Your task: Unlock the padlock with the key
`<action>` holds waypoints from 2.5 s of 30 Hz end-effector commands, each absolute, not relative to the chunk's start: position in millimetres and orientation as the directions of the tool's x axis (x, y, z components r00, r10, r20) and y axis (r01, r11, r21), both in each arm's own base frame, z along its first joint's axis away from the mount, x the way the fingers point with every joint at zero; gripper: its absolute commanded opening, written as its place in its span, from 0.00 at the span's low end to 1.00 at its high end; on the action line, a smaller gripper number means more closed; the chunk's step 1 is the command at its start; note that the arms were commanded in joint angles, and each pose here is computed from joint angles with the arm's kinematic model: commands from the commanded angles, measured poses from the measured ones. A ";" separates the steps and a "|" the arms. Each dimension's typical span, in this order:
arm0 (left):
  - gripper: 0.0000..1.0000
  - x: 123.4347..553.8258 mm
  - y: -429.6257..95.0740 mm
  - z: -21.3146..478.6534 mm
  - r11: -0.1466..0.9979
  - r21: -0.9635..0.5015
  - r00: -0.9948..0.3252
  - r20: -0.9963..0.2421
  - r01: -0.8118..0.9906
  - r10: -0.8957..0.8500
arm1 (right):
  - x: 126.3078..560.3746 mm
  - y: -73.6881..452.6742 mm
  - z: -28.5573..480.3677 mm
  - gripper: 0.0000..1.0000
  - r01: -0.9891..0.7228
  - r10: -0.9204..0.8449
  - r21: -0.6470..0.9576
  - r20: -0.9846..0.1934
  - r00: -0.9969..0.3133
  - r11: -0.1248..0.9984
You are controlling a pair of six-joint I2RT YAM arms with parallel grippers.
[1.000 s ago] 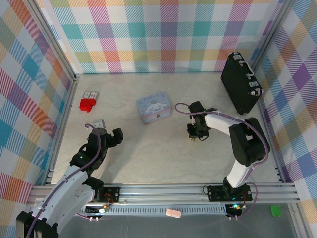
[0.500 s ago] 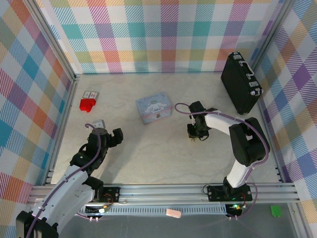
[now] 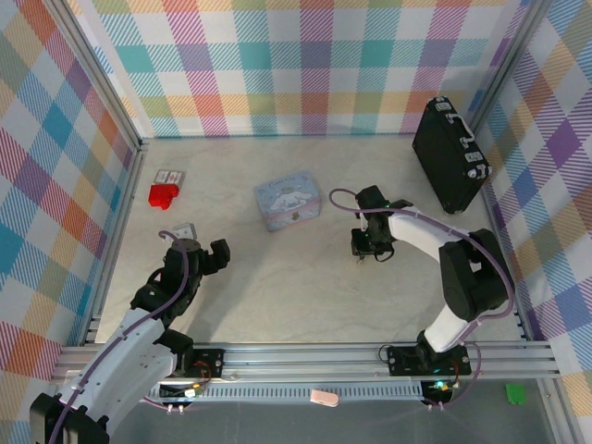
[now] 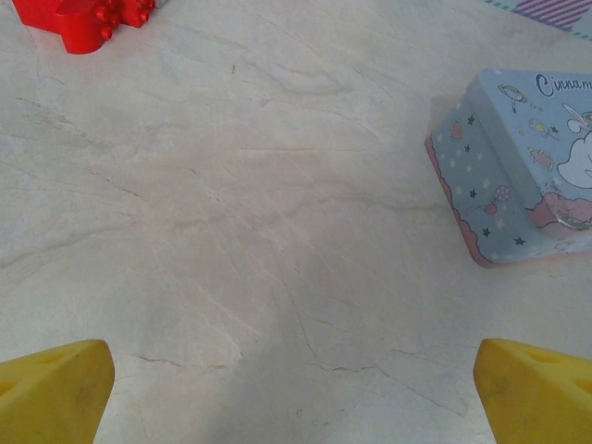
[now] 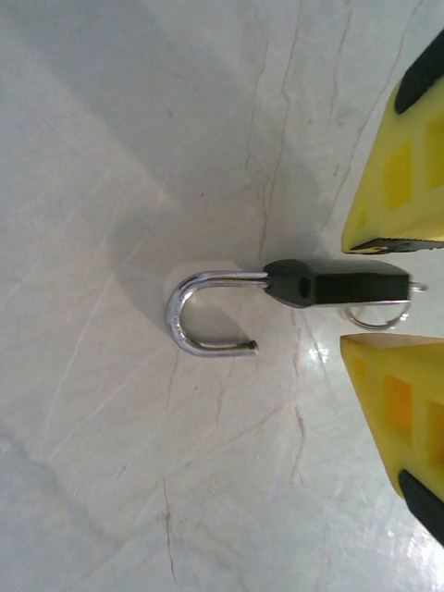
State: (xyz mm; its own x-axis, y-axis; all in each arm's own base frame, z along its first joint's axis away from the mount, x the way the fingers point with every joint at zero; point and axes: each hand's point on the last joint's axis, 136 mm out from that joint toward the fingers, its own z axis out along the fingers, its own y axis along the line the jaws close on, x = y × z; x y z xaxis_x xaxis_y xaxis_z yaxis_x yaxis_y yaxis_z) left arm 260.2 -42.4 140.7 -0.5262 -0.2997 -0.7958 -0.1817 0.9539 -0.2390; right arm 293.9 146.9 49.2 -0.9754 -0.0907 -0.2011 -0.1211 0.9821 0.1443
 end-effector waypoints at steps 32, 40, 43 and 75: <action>1.00 327.2 36.6 152.8 0.807 0.176 -0.350 -0.936 -0.564 -0.041 | 322.4 23.2 153.1 0.99 0.187 -0.015 -0.126 -0.863 -0.506 0.974; 1.00 369.0 3.5 121.5 0.912 0.239 -0.355 -0.928 -0.333 0.114 | 354.4 19.8 116.4 0.99 0.138 -0.052 -0.147 -0.846 -0.531 0.979; 1.00 378.2 -16.8 117.2 0.951 0.224 -0.347 -0.927 -0.212 0.141 | 366.6 32.3 111.4 0.99 0.063 -0.107 -0.156 -0.868 -0.484 0.986; 1.00 396.2 3.9 85.5 0.982 -0.009 -0.346 -0.935 -0.187 -0.075 | 397.3 7.6 92.4 0.99 0.019 0.055 0.052 -0.932 -0.359 0.998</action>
